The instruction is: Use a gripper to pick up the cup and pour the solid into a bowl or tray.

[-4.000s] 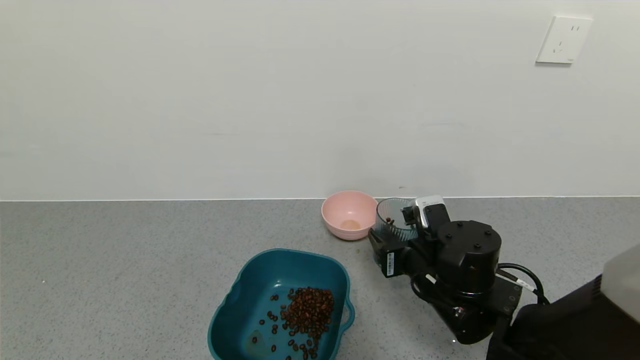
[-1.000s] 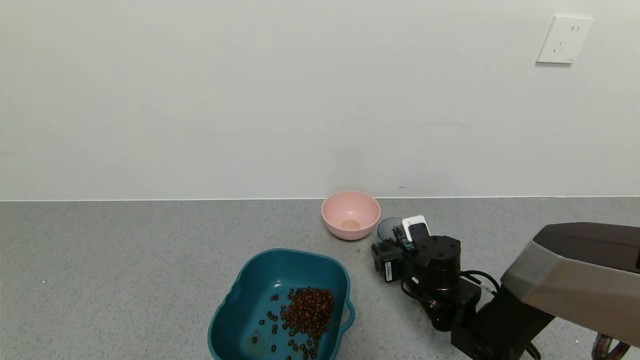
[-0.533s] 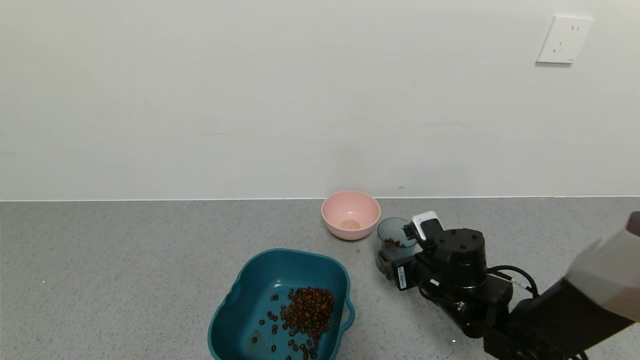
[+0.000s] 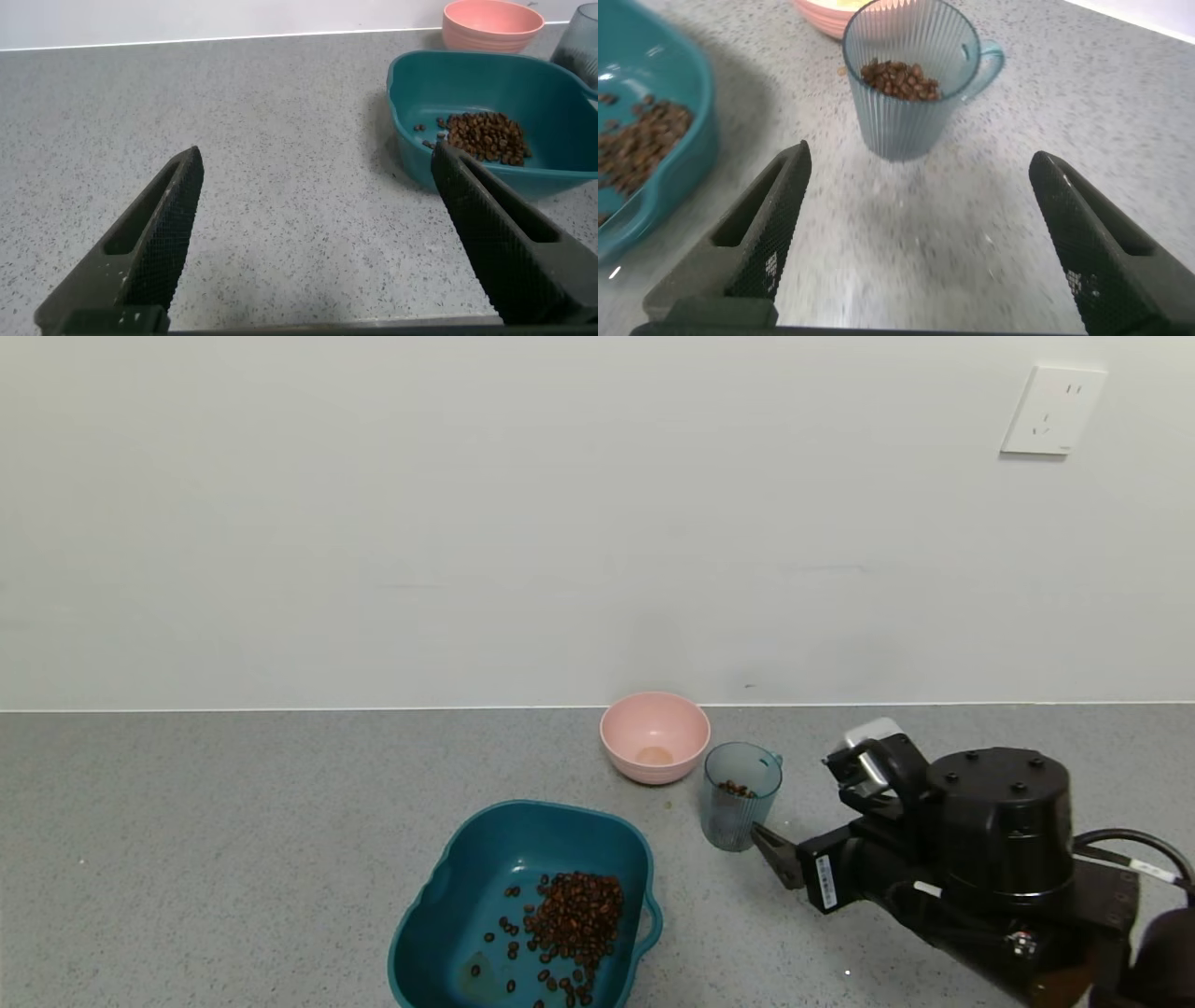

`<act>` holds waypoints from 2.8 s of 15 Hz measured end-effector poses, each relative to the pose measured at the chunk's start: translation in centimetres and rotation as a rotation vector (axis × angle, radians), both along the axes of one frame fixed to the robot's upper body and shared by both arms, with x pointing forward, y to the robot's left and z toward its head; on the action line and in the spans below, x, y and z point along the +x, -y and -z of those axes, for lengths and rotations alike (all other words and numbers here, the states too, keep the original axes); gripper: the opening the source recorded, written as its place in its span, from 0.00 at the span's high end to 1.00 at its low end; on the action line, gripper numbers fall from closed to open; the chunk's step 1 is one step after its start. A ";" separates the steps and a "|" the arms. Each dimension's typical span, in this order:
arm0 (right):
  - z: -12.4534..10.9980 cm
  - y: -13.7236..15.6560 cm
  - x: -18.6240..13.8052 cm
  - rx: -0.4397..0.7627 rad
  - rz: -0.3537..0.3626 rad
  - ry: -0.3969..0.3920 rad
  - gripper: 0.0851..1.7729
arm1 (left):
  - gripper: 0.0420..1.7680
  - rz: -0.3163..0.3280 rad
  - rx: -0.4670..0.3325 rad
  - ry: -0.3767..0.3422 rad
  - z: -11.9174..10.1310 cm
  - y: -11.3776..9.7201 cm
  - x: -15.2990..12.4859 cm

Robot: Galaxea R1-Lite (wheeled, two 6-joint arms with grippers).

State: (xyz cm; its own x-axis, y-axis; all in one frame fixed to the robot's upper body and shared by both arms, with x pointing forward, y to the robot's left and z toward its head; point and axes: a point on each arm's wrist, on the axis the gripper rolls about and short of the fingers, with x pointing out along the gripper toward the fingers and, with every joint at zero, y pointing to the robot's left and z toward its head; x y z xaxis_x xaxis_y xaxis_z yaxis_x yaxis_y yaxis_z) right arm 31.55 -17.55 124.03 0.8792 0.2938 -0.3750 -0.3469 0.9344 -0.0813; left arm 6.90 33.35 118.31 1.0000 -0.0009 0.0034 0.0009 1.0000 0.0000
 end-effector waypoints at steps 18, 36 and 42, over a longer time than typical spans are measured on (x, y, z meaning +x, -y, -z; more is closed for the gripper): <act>-7.6 11.3 -15.7 -0.151 -0.040 0.062 0.04 | 0.01 0.000 0.000 0.000 0.0 0.0 0.0; -4.5 16.8 -24.1 -0.025 0.596 0.296 0.04 | 0.01 0.001 0.000 0.000 0.0 0.0 0.0; -2.5 16.5 -25.7 0.038 0.442 0.367 0.04 | 0.01 0.001 0.000 0.000 0.0 0.0 0.0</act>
State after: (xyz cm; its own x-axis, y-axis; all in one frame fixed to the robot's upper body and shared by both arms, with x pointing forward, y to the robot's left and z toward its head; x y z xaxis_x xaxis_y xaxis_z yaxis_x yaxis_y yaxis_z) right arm 5.90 -34.04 126.57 0.9921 -0.1244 -0.0181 0.1224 0.9887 -0.0866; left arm 6.90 33.35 118.31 1.0000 -0.0017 0.0034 0.0017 1.0000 0.0000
